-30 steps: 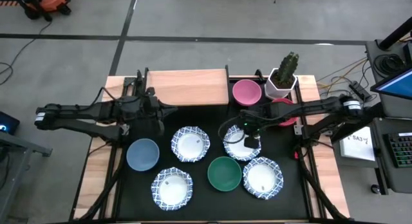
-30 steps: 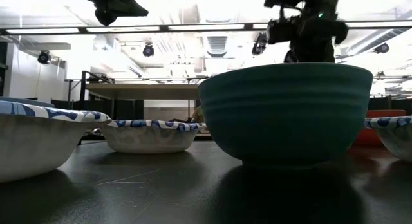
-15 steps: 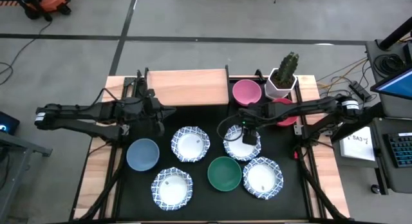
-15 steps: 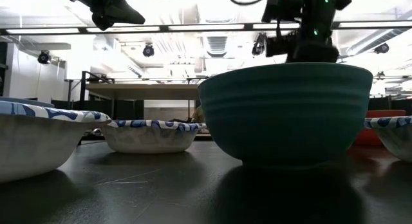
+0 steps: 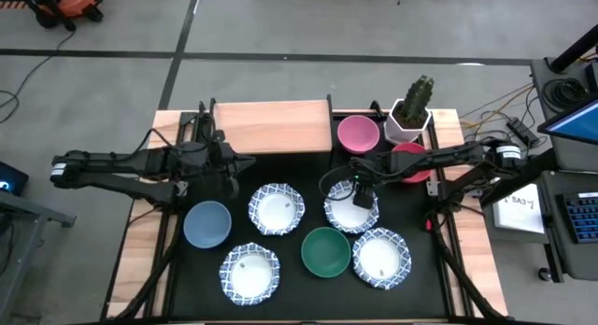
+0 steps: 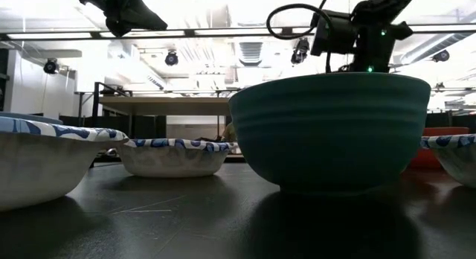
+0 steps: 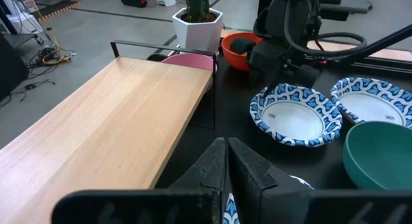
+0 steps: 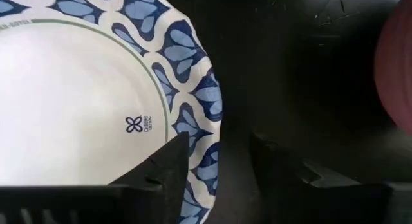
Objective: Place and stack bowls onto a shelf
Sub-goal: Put the white patterned bowl on the shelf
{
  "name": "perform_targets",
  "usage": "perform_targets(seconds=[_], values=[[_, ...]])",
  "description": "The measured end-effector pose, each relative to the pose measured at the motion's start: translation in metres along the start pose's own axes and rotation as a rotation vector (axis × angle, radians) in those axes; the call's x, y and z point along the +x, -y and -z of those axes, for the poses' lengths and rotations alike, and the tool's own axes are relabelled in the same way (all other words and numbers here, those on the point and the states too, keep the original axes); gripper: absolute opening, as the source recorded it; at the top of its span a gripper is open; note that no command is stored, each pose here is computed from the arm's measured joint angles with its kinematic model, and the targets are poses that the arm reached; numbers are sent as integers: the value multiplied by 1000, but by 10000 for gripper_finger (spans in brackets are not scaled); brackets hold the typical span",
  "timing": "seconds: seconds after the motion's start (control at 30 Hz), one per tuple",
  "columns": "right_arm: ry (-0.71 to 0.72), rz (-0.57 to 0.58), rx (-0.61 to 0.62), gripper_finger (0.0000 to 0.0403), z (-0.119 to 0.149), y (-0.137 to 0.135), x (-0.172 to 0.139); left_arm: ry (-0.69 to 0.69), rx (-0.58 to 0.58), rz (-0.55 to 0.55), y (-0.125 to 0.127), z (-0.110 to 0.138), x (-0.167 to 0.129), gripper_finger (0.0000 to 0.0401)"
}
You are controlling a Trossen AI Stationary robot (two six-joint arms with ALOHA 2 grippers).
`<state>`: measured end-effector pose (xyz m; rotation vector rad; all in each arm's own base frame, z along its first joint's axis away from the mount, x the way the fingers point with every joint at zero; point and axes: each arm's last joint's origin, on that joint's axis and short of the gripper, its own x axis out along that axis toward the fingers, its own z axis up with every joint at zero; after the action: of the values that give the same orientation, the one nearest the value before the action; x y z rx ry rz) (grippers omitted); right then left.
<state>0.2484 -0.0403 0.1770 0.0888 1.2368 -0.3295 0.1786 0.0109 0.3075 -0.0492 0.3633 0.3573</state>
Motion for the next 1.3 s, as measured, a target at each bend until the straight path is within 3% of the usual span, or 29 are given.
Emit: perform_targets(seconds=[0.33,0.6,1.0,1.2,1.3], values=[[12,-11,48,18,-1,0,1,0,-7,0,0,0,0,0],[24,-12,60,10,-2,3,-17,0,-39,0,0,0,0,0],[124,-136,155,9,-25,18,-113,13,-57,2,0,-1,0,0],[333,-200,179,9,-54,21,-153,36,-65,5,0,-4,0,0],[471,-162,198,9,-74,23,-162,36,-57,5,0,-4,0,0]])
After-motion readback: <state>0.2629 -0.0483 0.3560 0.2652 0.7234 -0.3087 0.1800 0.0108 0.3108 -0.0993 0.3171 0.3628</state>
